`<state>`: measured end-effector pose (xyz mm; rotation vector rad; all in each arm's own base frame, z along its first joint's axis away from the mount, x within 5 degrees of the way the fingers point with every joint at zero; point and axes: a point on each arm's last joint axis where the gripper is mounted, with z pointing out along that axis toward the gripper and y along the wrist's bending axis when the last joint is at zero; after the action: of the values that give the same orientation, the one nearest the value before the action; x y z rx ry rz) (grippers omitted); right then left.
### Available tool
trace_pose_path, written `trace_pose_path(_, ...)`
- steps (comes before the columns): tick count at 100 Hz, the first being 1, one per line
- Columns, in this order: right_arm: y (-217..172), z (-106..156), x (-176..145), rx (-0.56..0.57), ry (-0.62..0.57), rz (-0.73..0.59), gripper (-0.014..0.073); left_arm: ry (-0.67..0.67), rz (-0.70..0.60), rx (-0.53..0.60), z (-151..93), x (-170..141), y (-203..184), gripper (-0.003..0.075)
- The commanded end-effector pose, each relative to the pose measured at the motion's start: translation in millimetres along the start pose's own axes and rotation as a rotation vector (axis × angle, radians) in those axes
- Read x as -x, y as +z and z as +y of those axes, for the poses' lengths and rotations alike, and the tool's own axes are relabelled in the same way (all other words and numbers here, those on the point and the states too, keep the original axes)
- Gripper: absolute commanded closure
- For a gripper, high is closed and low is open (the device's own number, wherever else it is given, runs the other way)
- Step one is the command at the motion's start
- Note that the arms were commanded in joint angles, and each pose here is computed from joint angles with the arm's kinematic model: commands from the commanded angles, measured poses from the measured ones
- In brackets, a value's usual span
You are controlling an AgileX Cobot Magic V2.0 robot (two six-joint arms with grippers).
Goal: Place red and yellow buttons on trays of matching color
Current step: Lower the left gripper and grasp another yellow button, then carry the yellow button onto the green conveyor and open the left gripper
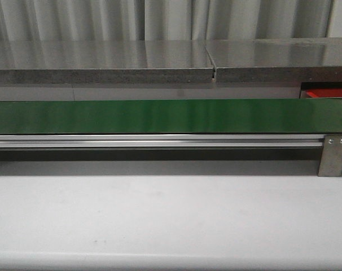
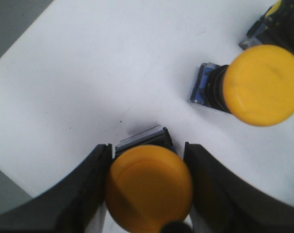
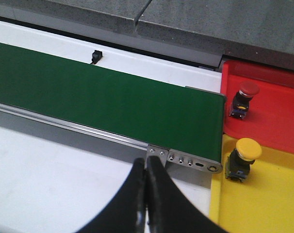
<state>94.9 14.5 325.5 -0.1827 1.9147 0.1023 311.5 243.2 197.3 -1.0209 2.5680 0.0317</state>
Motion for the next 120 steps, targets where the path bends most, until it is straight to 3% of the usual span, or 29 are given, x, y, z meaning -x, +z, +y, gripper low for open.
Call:
trace_pose_path(1, -4, -1, 13, -0.016, 0.002, -0.087, 0.0662, 0.009, -0.149, -0.018, -5, 12, -52, 0.0548)
trace_pose_path(28, -4, -1, 13, -0.016, 0.002, -0.087, 0.0662, 0.044, -0.286, -0.1, -34, 3, -123, 0.0551)
trace_pose_path(41, -4, -1, 13, -0.016, 0.002, -0.087, 0.0662, 0.111, -0.273, -0.135, -57, -7, -135, 0.0551)
trace_pose_path(64, -4, -1, 13, -0.016, 0.002, -0.087, 0.0662, 0.299, -0.257, -0.205, -115, -22, -140, 0.0552)
trace_pose_path(87, -4, -1, 13, -0.016, 0.002, -0.087, 0.0662, 0.38, -0.183, -0.245, -154, -22, -118, 0.0552)
trace_pose_path(111, -4, -1, 13, -0.016, 0.002, -0.087, 0.0662, 0.404, -0.083, -0.241, -170, -15, -90, 0.055)
trace_pose_path(120, -4, -1, 13, -0.016, 0.002, -0.087, 0.0662, 0.406, -0.061, -0.237, -170, -15, -87, 0.0505)
